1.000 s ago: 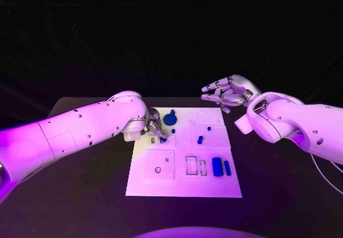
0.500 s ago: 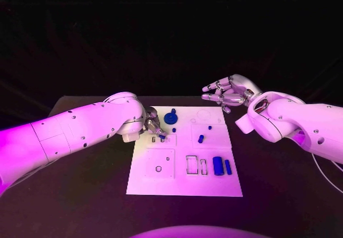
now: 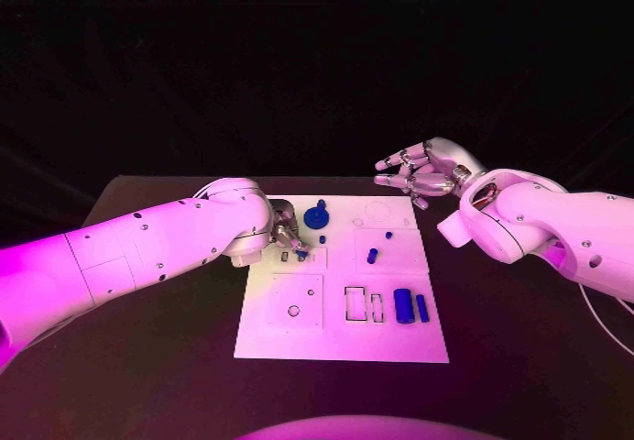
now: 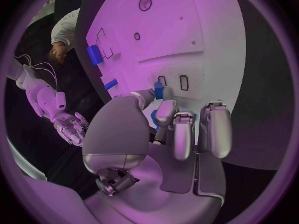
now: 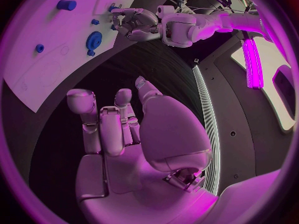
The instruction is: Assemble the parts on the task board
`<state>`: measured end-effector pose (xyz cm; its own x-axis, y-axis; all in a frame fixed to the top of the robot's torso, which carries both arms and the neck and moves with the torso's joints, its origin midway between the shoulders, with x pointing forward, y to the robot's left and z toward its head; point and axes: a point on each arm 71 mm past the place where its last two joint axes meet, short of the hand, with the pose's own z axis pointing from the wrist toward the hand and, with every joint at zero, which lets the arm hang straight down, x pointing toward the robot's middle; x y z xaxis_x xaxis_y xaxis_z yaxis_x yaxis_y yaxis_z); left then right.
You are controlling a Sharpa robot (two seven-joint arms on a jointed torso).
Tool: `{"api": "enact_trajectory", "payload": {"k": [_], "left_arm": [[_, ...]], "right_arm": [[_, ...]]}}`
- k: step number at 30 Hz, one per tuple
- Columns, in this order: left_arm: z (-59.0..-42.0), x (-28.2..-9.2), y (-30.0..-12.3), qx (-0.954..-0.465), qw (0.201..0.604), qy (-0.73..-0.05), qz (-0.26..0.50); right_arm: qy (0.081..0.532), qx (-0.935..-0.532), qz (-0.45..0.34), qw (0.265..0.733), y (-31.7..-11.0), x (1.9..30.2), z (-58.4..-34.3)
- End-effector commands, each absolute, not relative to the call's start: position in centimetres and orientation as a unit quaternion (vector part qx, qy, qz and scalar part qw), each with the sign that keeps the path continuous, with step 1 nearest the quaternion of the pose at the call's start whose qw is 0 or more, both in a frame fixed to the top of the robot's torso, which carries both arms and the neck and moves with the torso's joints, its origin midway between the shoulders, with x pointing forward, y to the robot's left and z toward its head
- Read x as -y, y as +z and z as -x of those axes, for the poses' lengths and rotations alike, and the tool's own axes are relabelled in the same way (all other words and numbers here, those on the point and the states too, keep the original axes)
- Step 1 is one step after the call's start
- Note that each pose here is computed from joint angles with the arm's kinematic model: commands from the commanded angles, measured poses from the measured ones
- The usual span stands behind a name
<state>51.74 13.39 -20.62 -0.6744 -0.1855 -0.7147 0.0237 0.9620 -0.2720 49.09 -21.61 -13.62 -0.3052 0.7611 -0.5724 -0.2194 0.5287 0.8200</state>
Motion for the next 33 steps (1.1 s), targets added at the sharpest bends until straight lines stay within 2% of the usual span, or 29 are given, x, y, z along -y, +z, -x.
{"api": "enact_trajectory", "payload": {"k": [1,14,33], "left_arm": [[-51.62,-13.30,-20.78,-0.904,0.410,-0.122,0.023],[-50.88,-13.78,-21.29,-0.920,0.377,-0.105,-0.004],[-50.84,-13.72,-21.45,-0.924,0.368,-0.105,0.009]], "right_arm": [[0.440,-0.681,-0.189,0.555,-13.69,21.47,-49.03],[0.439,-0.682,-0.193,0.553,-13.78,21.62,-49.14],[0.439,-0.682,-0.194,0.552,-13.84,21.49,-49.18]]}}
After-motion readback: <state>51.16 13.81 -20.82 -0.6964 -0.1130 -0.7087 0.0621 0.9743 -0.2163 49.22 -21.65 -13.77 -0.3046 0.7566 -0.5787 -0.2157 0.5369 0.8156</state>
